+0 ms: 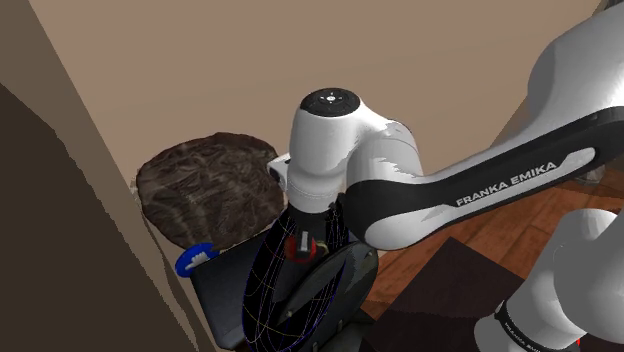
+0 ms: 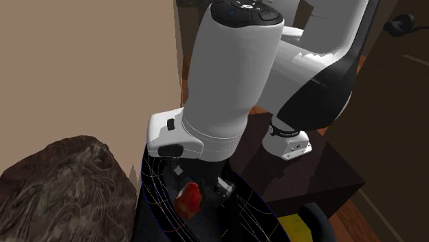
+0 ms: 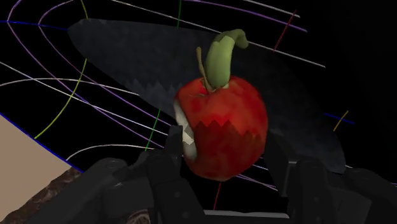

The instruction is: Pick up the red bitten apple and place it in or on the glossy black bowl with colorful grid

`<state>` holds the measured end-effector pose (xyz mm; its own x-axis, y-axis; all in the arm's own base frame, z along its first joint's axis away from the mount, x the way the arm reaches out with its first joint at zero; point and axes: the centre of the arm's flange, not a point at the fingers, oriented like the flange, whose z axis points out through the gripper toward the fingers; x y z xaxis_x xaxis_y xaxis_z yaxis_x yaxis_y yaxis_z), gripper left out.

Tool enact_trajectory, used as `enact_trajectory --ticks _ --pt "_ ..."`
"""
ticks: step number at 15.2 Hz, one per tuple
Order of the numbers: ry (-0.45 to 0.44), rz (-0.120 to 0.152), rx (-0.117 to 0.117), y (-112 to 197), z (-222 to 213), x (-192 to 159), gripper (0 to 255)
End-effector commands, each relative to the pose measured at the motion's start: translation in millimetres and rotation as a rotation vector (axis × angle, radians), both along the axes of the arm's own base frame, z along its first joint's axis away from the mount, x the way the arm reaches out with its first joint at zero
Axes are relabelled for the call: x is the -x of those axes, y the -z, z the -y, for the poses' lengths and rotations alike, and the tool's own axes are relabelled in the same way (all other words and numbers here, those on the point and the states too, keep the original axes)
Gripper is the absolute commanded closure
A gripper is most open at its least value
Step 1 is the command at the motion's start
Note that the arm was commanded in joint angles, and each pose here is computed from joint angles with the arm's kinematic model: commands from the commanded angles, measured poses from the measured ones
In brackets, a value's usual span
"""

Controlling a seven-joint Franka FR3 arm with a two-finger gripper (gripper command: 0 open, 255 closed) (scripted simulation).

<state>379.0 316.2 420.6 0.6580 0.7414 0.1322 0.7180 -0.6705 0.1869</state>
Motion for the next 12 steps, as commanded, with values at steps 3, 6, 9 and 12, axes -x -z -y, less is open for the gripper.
enact_trajectory --ticks 3,6,9,12 --pt "0.016 -0.041 0.035 13.9 9.2 -4.2 255" --pt "0.017 -0.042 0.035 14.2 7.2 -3.4 255" --pt "0.017 -0.042 0.035 -1.6 7.2 -3.4 255" --pt "0.017 -0.042 0.035 -17.5 7.2 -3.4 255"
